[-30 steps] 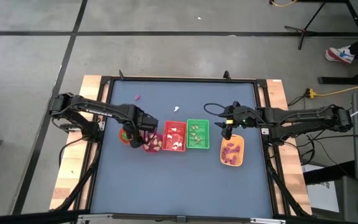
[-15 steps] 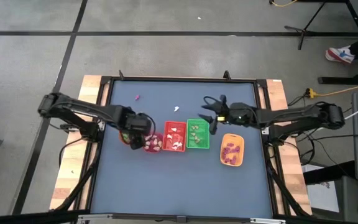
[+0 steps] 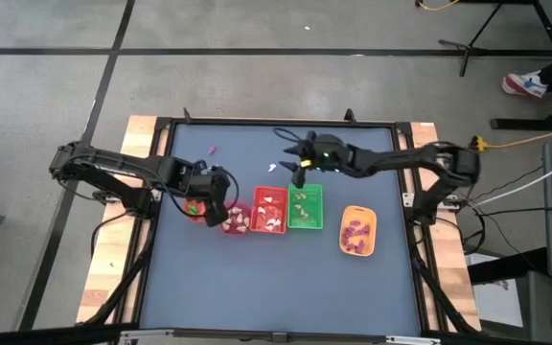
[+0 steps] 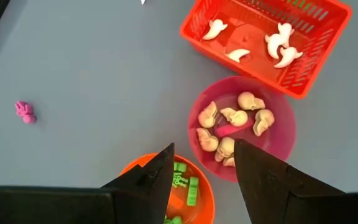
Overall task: Sort Halloween decoration
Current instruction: Put the white ghost toy into the red bin
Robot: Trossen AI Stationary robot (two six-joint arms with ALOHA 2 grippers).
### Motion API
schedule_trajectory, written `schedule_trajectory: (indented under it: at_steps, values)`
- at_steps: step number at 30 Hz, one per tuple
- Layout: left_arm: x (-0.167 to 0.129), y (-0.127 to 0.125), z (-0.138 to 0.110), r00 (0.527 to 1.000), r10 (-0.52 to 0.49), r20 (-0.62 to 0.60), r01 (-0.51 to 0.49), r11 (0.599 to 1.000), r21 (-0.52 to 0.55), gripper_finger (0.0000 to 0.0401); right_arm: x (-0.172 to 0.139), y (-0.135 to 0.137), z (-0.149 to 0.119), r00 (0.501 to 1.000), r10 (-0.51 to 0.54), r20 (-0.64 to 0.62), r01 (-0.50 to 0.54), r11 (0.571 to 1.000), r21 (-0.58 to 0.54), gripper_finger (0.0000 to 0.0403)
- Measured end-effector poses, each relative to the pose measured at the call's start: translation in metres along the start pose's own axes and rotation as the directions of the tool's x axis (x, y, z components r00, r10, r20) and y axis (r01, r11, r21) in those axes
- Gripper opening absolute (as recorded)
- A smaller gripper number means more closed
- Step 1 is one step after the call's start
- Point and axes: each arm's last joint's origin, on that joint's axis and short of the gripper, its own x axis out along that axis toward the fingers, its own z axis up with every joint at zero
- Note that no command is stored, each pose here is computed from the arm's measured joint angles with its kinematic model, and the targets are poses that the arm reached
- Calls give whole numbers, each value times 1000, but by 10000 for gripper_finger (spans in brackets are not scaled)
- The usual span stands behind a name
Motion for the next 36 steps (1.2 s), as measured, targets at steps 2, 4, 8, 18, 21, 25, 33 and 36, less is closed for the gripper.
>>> schedule_trajectory:
  at_steps: [2,4,8,18,21,25,33,36]
  values:
    - [0,0,0,1000,-2,1,2,1000,0,150,16,-3,2,1000,19,-4,-19,999,-27,211]
    - [0,0,0,1000,-3,2,3,1000,1,150,30,-6,0,999,42,-33,-44,997,-56,211]
    - [0,-1,1,1000,-9,8,9,1000,-2,150,55,-11,1,993,57,-100,-69,991,-116,211]
    - [0,-2,2,1000,-17,23,17,1000,-6,150,89,-32,-6,952,91,-291,-120,989,-84,211]
    - [0,-2,2,1000,-18,24,19,1000,-6,150,95,-33,-14,937,152,-316,-182,981,-68,211]
    - [0,-2,2,1000,-21,23,21,1000,-7,150,101,-30,-24,921,193,-337,-245,962,-119,211]
    - [0,-3,3,999,-23,25,24,999,-32,150,103,-32,-28,922,162,-352,-231,959,-163,211]
    - [0,-3,3,999,-23,26,24,999,-32,150,103,-32,-29,923,131,-361,-201,966,-162,211]
